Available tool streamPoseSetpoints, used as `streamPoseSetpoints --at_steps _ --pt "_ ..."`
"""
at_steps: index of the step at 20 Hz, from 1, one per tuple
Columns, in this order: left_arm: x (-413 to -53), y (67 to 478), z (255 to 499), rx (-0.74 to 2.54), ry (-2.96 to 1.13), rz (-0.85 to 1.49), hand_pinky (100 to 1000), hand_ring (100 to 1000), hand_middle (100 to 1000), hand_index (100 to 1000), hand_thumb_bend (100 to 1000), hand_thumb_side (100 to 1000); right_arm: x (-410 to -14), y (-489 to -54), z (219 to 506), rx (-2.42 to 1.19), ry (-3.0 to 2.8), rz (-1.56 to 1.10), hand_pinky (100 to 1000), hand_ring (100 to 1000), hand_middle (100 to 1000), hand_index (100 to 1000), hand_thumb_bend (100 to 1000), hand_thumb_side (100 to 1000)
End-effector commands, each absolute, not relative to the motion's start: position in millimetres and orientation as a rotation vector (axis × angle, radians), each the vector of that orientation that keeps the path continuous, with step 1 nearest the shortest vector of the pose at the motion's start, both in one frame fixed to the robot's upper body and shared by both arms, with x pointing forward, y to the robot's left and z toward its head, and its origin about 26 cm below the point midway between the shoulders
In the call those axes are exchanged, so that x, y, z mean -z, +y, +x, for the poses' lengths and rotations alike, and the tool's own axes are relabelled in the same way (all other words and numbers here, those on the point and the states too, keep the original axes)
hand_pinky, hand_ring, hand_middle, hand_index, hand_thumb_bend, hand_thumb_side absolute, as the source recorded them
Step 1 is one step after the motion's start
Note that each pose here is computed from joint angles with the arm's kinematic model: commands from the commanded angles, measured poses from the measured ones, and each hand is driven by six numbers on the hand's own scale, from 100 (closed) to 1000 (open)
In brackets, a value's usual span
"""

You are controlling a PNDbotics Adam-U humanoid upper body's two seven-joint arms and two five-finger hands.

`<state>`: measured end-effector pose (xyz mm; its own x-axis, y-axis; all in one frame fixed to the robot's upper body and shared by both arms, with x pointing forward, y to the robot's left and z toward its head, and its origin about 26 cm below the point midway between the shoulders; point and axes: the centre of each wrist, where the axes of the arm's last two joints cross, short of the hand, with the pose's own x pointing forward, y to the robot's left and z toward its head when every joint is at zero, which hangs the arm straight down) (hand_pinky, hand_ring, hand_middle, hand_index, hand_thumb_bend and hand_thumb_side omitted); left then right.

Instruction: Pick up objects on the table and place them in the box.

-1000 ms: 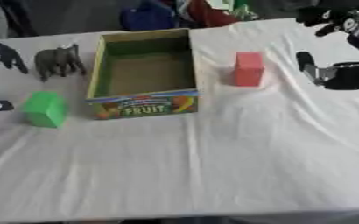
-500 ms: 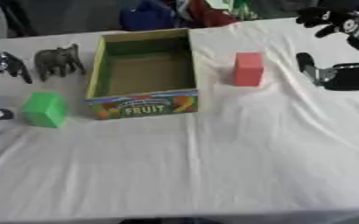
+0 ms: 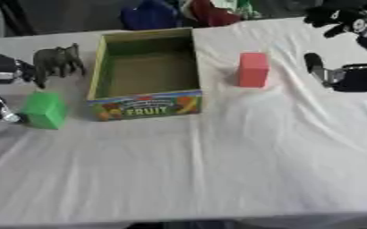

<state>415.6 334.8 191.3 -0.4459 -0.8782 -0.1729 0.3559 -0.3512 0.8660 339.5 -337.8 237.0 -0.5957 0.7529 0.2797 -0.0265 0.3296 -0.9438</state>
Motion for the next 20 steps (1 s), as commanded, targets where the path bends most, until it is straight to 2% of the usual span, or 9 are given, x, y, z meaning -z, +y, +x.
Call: streamPoseSetpoints --at_steps 1,7,9,13,15,18,20 --pt "-201.5 341.9 419.6 1.851 -1.018 0.892 803 834 837 866 467 275 -247.7 -340.8 338.9 -1.347 -1.866 -0.667 801 892 863 997 100 311" --pt "-192.7 342.0 423.5 1.795 -1.082 0.921 803 833 844 871 444 270 -246.8 -339.8 339.5 -1.348 -1.867 -0.658 801 892 863 998 100 313" --pt "-187.5 341.8 424.6 1.791 -1.083 0.908 785 809 821 861 433 270 -246.6 -339.6 339.6 -1.347 -1.867 -0.657 801 892 863 998 100 316" --pt "-180.0 341.5 426.3 1.791 -1.076 0.868 746 734 729 795 396 262 -246.3 -339.3 339.9 -1.346 -1.868 -0.653 800 892 863 998 100 318" --pt "-179.8 341.1 426.8 1.784 -1.093 0.864 720 671 638 736 378 260 -246.1 -339.3 340.0 -1.346 -1.868 -0.652 800 892 863 998 100 319" --pt "-185.3 339.1 426.3 1.743 -1.18 0.897 680 563 475 586 315 254 -246.0 -339.5 340.1 -1.344 -1.868 -0.653 801 892 863 999 100 319" --pt "-190.3 336.4 424.9 1.709 -1.252 0.923 678 544 447 552 305 259 -246.0 -339.6 340.2 -1.343 -1.868 -0.653 801 892 863 999 100 318"
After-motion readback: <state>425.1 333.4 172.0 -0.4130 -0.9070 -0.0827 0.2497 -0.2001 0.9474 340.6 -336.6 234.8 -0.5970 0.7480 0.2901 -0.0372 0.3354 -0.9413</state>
